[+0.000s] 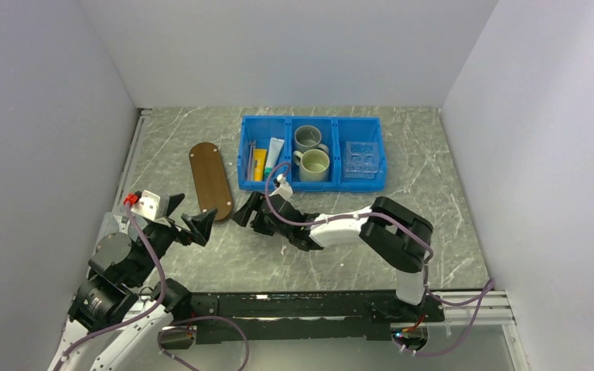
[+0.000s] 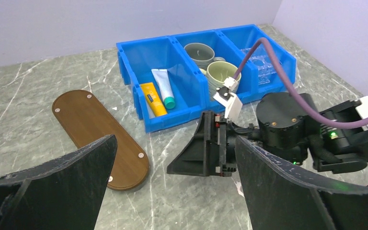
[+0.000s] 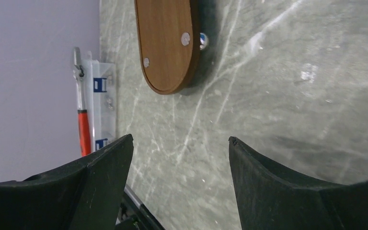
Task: Prepare toiletry sets of a toothbrush and toothpaste on the tray
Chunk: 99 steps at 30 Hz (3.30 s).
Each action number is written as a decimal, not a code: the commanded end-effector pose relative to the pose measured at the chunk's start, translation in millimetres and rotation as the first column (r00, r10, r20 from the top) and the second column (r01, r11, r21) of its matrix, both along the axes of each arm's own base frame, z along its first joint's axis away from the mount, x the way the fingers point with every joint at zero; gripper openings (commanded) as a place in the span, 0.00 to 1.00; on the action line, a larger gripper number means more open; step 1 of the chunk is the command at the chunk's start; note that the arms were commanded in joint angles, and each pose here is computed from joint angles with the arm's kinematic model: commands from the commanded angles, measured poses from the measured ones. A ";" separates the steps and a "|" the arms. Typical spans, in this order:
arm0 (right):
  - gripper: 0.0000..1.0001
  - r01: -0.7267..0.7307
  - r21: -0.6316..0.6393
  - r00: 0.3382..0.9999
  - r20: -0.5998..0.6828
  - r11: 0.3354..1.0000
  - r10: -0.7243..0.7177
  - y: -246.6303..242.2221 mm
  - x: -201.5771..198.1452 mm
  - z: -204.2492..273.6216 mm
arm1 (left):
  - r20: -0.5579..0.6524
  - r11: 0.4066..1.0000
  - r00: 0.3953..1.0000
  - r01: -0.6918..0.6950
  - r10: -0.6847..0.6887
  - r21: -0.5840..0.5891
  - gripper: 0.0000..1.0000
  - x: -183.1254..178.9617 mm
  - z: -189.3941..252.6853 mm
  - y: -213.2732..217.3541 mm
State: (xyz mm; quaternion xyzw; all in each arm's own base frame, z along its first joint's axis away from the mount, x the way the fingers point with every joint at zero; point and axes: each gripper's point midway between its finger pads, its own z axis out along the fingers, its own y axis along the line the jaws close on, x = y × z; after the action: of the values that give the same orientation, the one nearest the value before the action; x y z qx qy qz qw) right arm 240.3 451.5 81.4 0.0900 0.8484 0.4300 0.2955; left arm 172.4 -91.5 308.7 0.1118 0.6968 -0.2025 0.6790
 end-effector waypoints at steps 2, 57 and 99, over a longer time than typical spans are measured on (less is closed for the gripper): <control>0.74 0.055 0.193 0.998 0.022 0.980 -0.061 32.9 17.6 36.8 | 0.047 0.999 0.999 0.024 -0.023 -0.033 0.99 -2.0 14.2 -3.4; 0.25 0.141 0.309 0.989 -0.087 0.940 -0.120 79.6 52.5 -26.6 | 0.046 0.998 0.998 0.053 -0.052 -0.037 0.99 0.3 13.9 -9.4; 0.00 -0.436 0.321 0.864 -0.114 0.841 0.491 -43.0 -69.7 1.1 | 0.023 0.999 0.999 0.032 -0.031 -0.025 0.99 5.5 8.9 -7.6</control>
State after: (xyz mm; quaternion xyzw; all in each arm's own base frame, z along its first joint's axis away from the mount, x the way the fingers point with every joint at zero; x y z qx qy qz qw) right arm 201.1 421.3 68.8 0.0429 0.8072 0.5764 0.1199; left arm 174.3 -96.9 314.8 0.1186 0.6881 -0.2174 0.6821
